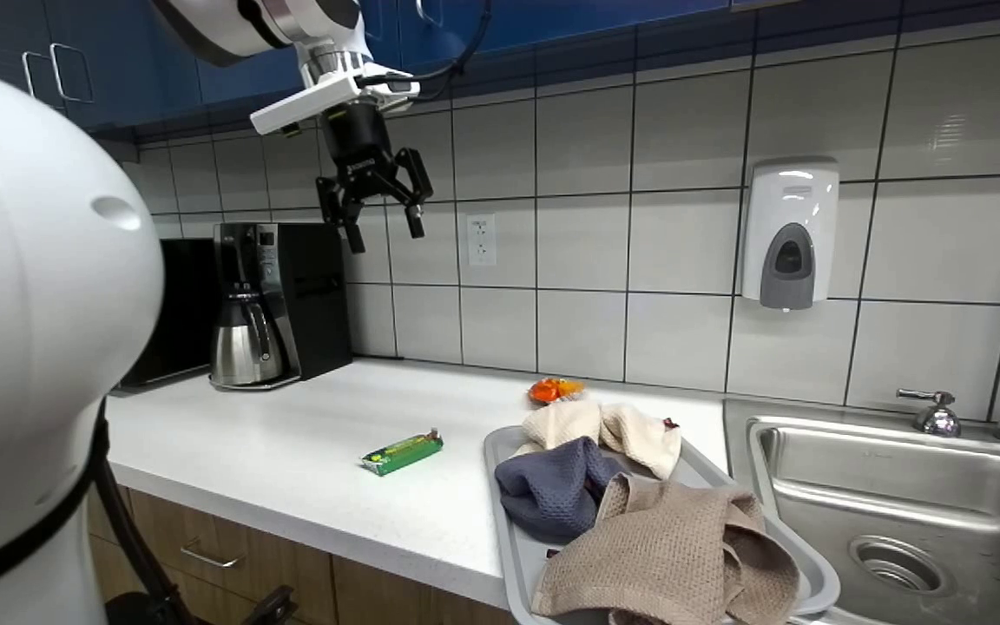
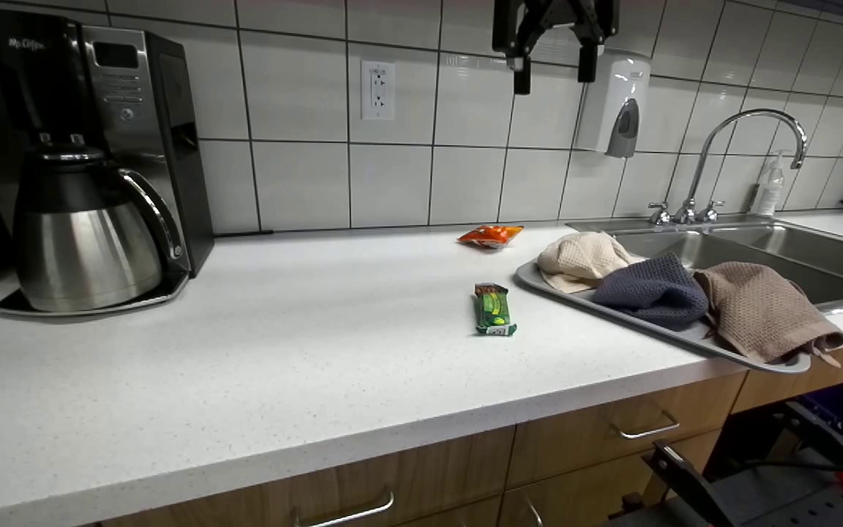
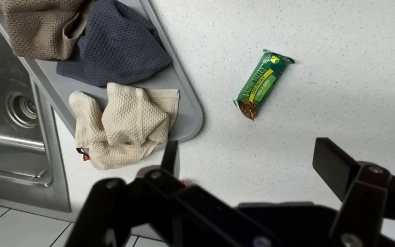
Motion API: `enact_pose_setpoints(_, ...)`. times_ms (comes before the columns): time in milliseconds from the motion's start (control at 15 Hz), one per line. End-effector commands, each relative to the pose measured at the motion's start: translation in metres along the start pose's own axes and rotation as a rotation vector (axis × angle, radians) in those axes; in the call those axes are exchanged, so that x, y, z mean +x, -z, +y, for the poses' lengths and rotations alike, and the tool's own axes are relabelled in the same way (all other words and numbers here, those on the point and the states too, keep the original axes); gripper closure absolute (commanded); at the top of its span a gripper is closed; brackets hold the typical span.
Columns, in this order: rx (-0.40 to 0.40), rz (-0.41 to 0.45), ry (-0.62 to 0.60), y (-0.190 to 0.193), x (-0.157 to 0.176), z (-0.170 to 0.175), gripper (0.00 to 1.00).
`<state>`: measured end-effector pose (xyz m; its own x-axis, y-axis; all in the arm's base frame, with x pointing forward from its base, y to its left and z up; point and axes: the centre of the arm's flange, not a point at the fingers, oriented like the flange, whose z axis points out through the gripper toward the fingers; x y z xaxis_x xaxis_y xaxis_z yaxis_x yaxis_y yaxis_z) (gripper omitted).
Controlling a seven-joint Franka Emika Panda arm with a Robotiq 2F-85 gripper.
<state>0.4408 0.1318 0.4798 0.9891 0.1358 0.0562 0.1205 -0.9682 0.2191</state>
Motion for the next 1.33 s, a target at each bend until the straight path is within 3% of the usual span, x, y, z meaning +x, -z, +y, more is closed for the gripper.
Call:
enact_pose_setpoints(0, -0.049, 0.064, -0.070, -0.010, -0.009, 0.000, 0.00)
enact_pose_setpoints(467, -0.093, 0.093, -0.200, -0.039, -0.017, 0.011, 0.00)
enact_pose_setpoints(1267, -0.085, 0.020, -0.364, -0.082, -0.026, 0.086, 0.00)
